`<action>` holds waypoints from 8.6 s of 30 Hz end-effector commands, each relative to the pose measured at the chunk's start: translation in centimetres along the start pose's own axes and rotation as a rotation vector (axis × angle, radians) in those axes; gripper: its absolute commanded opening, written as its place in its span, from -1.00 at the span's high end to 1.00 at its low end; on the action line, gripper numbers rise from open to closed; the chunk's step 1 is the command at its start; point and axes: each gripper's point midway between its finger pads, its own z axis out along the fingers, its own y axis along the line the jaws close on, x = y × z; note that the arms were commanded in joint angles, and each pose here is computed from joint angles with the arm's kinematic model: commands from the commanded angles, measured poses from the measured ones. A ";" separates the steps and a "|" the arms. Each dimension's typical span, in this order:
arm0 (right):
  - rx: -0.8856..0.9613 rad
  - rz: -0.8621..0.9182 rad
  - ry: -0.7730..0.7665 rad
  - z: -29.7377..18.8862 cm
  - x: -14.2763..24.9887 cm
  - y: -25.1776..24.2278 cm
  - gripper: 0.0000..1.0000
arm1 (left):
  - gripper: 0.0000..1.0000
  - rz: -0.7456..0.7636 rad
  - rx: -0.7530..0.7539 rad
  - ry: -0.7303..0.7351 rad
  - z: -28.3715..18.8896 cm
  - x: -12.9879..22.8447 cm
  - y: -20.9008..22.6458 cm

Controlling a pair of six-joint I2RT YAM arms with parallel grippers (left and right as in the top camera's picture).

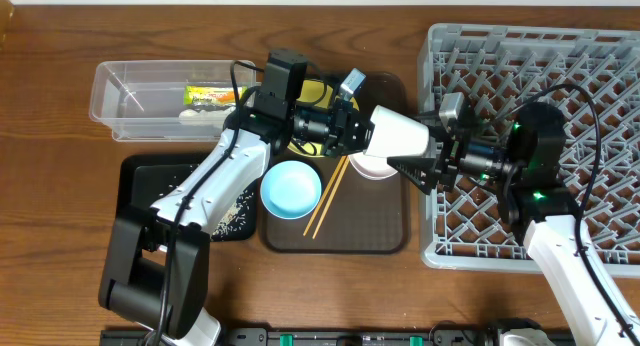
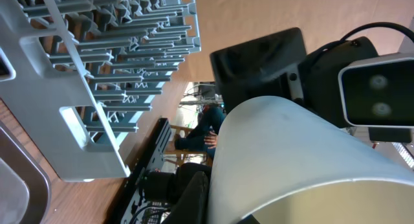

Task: Sort waste into correct bins and load items into the dishwasher rack
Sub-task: 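Hand the white cup from the left gripper to the right gripper, then lower the white cup into the grey dish rack and open right gripper, then reach the right gripper to the pink bowl and grasp its rim, then carry the pink bowl with the right gripper into the dish rack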

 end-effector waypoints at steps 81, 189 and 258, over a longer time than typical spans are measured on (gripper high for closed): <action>1.203 1.065 0.723 -22.3 13.1 -11.2 0.92 | 0.26 0.080 -1.016 -0.598 -20.5 -1.6 8.1; 0.551 -0.064 0.883 6.3 14.5 -13.7 -0.27 | -0.04 -0.311 -1.417 -0.580 -25.9 5.9 12.5; 1.683 -0.383 0.657 -9.8 1.3 -29.5 0.98 | -0.04 -0.286 -1.405 -0.607 -26.0 5.1 12.3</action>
